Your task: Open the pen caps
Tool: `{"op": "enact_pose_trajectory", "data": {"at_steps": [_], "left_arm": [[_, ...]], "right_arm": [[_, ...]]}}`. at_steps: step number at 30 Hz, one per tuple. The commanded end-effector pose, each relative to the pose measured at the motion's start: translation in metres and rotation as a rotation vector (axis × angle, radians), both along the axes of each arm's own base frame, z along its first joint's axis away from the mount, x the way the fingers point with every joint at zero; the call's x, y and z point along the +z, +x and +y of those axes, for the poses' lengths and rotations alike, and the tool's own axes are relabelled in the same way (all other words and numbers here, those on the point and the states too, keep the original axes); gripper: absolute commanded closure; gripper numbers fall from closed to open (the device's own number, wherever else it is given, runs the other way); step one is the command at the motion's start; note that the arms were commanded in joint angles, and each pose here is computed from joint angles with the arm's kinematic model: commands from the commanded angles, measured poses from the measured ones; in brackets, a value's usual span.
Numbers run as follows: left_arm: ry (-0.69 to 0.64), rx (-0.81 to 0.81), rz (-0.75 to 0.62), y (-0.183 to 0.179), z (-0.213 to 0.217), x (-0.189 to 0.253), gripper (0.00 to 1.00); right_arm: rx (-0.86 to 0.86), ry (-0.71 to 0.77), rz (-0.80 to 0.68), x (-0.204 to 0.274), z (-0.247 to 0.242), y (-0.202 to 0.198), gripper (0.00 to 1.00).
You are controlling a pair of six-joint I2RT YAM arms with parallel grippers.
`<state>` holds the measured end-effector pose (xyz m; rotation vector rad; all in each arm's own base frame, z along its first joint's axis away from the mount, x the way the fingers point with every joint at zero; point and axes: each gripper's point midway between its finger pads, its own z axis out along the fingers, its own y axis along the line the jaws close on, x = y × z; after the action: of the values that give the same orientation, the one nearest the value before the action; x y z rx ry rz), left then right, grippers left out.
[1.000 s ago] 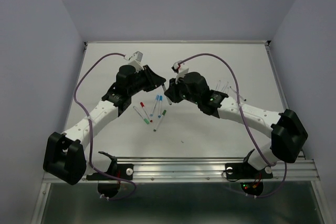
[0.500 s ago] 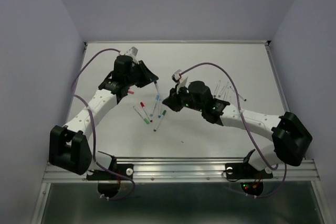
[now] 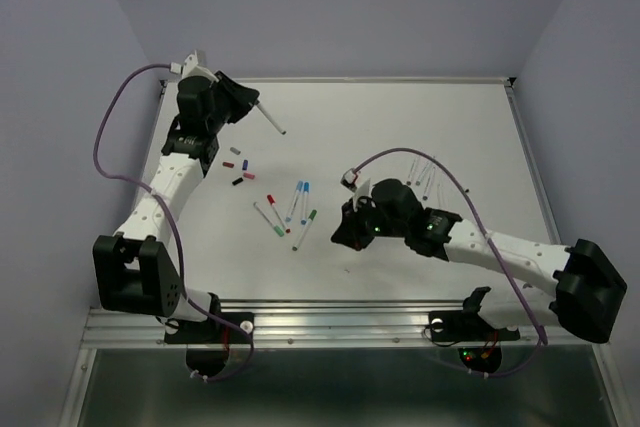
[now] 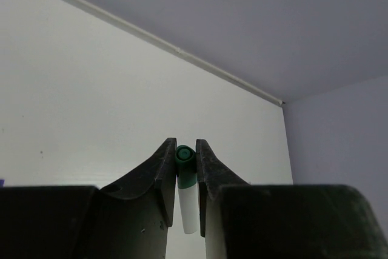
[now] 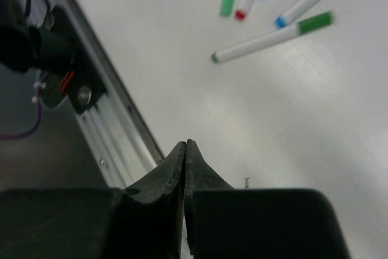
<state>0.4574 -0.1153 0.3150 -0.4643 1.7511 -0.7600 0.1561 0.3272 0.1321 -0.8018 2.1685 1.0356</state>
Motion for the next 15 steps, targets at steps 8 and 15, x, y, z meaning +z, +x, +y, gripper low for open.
{"op": "enact_pose_trajectory", "data": {"at_steps": [8,15], "left_arm": [[-0.047,-0.216,0.029,-0.078,-0.076,-0.032,1.00],[-0.087,-0.319,0.034,-0.109,-0.114,-0.032,1.00]], "right_arm": [[-0.278,0.057,-0.360,0.110,-0.004,0.138,0.44],[-0.261,0.071,-0.426,0.138,0.023,0.168,0.38]]}}
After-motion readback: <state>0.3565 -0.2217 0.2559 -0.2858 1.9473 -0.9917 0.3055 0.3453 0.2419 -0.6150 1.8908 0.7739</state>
